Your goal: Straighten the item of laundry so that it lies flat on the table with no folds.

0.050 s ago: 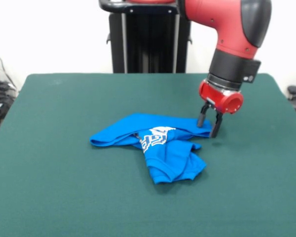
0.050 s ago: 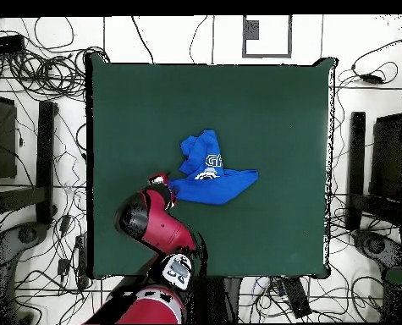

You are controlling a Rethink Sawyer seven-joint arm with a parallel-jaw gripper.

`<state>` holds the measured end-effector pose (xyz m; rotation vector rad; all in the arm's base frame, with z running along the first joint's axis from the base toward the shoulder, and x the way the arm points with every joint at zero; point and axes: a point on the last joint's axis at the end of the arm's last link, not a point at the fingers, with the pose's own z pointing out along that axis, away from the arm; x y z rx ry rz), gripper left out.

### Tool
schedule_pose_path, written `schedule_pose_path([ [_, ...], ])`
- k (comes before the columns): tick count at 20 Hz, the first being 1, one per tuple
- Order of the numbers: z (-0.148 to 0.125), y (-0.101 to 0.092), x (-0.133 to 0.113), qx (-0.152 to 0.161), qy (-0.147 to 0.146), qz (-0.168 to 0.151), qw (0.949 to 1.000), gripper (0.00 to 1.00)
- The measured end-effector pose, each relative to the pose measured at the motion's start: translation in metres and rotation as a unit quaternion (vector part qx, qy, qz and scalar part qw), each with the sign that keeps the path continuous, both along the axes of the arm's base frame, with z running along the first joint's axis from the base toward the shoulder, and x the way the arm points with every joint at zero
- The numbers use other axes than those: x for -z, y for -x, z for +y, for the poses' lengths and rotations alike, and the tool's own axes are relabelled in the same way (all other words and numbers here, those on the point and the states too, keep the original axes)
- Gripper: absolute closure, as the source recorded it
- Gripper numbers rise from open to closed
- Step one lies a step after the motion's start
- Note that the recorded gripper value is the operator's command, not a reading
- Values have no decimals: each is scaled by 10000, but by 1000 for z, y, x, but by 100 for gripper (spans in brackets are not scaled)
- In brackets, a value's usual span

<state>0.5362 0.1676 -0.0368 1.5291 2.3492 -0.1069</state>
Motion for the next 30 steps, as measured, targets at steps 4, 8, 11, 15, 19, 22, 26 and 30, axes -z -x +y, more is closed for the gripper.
schedule_pose_path([
  [4, 2, 5, 1, -193, 16, 38, 9998, 100],
  [8, 1, 9, 3, -288, 80, 72, 9995, 100],
  [11, -2, 13, 7, -319, 129, 113, 9993, 100],
  [15, -4, 15, 8, -322, 156, 134, 9993, 100],
  [19, -5, 14, 8, -317, 164, 130, 9993, 100],
  [22, -7, 14, 7, -311, 175, 121, 9993, 100],
  [26, -8, 11, 2, -310, 170, 88, 9993, 100],
  [30, -12, 11, -9, -280, 186, 47, 9994, 100],
])
